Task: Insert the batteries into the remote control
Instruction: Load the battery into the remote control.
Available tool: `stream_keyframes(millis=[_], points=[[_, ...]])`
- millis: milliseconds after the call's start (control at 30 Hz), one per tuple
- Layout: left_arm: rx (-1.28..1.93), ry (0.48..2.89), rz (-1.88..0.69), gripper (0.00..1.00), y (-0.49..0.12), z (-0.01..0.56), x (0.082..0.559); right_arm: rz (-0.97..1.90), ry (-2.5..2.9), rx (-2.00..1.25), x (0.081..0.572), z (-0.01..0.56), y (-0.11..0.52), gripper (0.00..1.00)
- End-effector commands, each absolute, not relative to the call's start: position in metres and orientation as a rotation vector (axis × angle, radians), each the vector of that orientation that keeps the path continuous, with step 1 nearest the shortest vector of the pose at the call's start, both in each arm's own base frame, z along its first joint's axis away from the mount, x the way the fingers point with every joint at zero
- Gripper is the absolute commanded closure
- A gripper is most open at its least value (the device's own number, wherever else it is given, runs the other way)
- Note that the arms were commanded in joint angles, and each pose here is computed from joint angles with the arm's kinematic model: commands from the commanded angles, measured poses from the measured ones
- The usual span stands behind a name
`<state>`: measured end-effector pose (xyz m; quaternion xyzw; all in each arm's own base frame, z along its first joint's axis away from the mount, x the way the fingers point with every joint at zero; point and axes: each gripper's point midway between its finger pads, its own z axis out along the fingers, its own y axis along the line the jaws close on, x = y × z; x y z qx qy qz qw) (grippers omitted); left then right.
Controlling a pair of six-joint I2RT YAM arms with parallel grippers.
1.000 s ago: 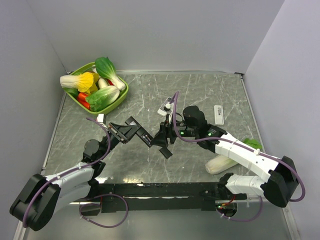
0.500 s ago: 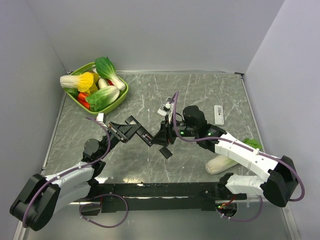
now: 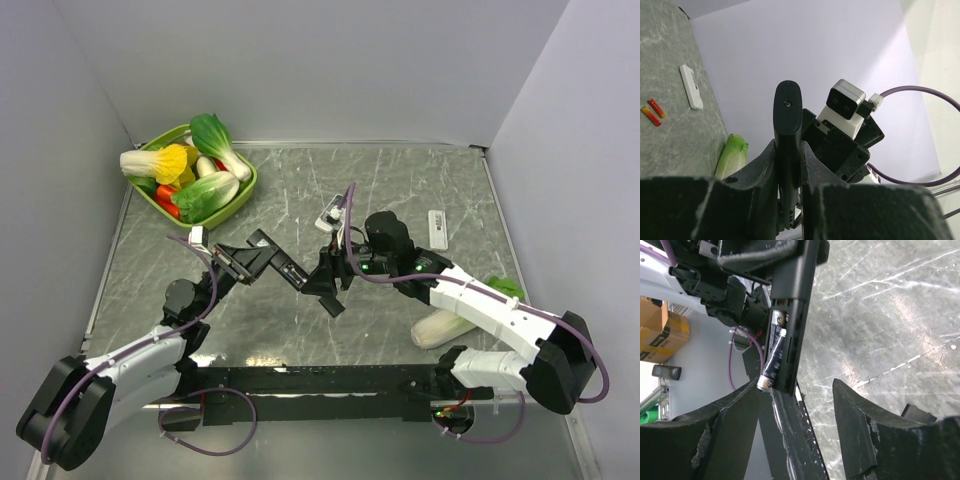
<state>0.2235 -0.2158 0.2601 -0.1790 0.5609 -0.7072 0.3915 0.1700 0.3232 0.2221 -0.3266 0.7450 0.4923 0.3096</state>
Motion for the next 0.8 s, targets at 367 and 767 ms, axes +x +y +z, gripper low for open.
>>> stream_keyframes(millis=[367,767], points=[[-0.529,1.408,-1.802,0.98,-0.211,0.263,0.227,1.330,1.819,-0.878,0.168,0.270,0.322,0.27],[-0.561,1.389,-1.860,0.98,-0.210,0.259,0.224,1.302,1.854,-0.809,0.180,0.258,0.314,0.30]])
